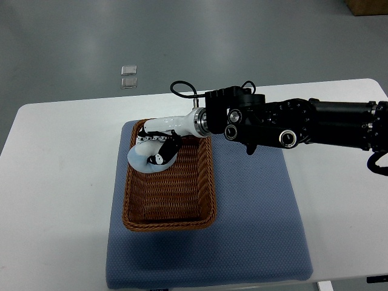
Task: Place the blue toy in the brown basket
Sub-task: 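Carry the held toy with the right hand into the brown basket, then open the right hand to release the toy in the basket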
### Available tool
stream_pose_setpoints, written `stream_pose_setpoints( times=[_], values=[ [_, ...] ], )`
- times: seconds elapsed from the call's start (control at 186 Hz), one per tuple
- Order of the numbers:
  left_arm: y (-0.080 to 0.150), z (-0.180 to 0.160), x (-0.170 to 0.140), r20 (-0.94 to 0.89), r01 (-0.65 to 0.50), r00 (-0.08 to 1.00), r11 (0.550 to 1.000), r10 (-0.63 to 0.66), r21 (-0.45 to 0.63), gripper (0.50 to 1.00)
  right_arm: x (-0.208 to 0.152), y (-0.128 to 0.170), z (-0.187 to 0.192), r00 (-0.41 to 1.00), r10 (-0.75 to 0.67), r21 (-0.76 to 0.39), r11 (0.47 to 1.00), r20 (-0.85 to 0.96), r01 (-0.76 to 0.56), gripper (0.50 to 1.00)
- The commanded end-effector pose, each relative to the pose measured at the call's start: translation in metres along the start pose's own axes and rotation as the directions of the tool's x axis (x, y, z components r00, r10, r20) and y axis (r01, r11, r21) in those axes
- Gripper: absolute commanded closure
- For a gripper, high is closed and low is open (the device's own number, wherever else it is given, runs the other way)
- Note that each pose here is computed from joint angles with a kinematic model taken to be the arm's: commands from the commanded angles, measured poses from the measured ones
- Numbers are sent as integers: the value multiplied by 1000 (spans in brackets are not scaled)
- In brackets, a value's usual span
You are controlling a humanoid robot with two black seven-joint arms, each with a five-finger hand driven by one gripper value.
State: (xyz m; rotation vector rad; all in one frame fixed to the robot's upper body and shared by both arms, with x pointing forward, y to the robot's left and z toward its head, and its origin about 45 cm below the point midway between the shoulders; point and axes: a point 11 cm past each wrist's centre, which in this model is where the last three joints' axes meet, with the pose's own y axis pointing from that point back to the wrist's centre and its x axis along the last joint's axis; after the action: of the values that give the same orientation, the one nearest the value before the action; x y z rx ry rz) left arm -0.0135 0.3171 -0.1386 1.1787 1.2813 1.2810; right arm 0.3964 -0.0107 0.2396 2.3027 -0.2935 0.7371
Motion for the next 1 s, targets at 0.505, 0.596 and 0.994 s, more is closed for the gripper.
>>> stream_pose_setpoints(
  times=[0.505, 0.596, 0.994],
  values=[
    [0, 0, 0, 0, -1, 1000, 1000, 1, 0, 500, -27, -15, 24, 999, -26, -63, 998, -32, 24, 838],
    [0, 0, 0, 0, -3, 1000, 1000, 3, 0, 500, -31, -16, 30, 998, -36, -80, 996, -58, 32, 769],
    [0, 0, 0, 1, -3, 1000, 1000, 3, 0, 500, -25, -11, 34, 999, -29, -85, 996, -39, 26, 634]
  ],
)
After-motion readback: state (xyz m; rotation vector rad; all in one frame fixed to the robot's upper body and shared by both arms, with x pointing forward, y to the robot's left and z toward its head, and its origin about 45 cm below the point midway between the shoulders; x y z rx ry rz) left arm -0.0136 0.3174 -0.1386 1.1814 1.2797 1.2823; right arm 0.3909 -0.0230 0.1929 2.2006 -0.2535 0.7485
